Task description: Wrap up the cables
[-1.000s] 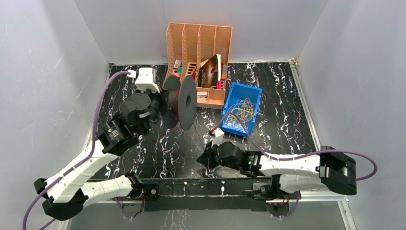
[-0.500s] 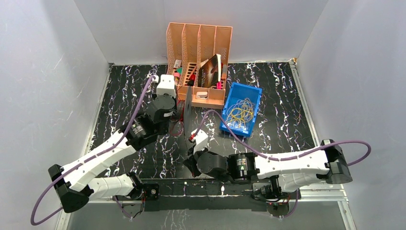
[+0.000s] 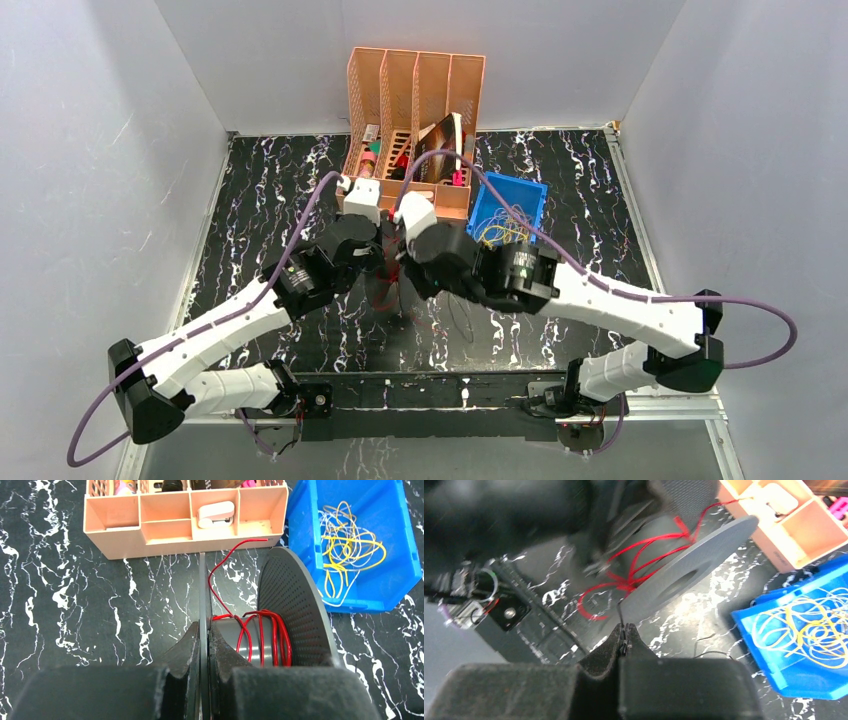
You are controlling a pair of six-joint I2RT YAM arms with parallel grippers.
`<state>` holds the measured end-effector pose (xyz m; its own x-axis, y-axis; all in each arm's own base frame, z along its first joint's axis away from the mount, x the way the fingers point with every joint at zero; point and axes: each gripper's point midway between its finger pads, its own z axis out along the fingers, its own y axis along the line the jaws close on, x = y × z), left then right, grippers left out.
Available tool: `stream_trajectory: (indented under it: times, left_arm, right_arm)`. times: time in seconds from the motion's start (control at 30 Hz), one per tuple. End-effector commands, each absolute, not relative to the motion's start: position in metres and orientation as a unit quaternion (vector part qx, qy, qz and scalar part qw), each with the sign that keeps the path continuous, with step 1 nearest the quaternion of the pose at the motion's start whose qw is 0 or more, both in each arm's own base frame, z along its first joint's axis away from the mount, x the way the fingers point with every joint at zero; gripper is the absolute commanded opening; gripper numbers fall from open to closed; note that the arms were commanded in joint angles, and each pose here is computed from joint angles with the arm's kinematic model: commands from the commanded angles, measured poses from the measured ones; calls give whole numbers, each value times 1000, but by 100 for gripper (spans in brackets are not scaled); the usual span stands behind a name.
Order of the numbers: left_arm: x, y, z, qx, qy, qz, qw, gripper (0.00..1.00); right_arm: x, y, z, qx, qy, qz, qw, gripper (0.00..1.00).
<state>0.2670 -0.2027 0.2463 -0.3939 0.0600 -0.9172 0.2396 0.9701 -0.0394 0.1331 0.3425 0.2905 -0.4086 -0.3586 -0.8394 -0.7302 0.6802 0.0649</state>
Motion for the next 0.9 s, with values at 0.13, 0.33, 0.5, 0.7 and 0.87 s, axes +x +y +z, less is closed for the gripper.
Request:
stream_trajectory:
  times: [0.13,0.33,0.5,0.7,0.87]
  left_arm:
    - [253,-190,198,189,861,-13,473,0]
    - [241,-195,191,232,861,-23,452,0]
    - [228,-200,189,282,852,-38,439,0]
    - [216,-200,192,317,845,-52,427,0]
    - [203,-205,209,328,835,-96,431,0]
  right_arm:
    - [198,327,347,-321,791,224,470,0]
    - [239,303,334,-297,811,172,474,0]
    - [269,285,319,-271,824,159,472,1]
    - [288,263,289,-245,844,140,457,2]
    - [294,243,260,-209,860,131,448,5]
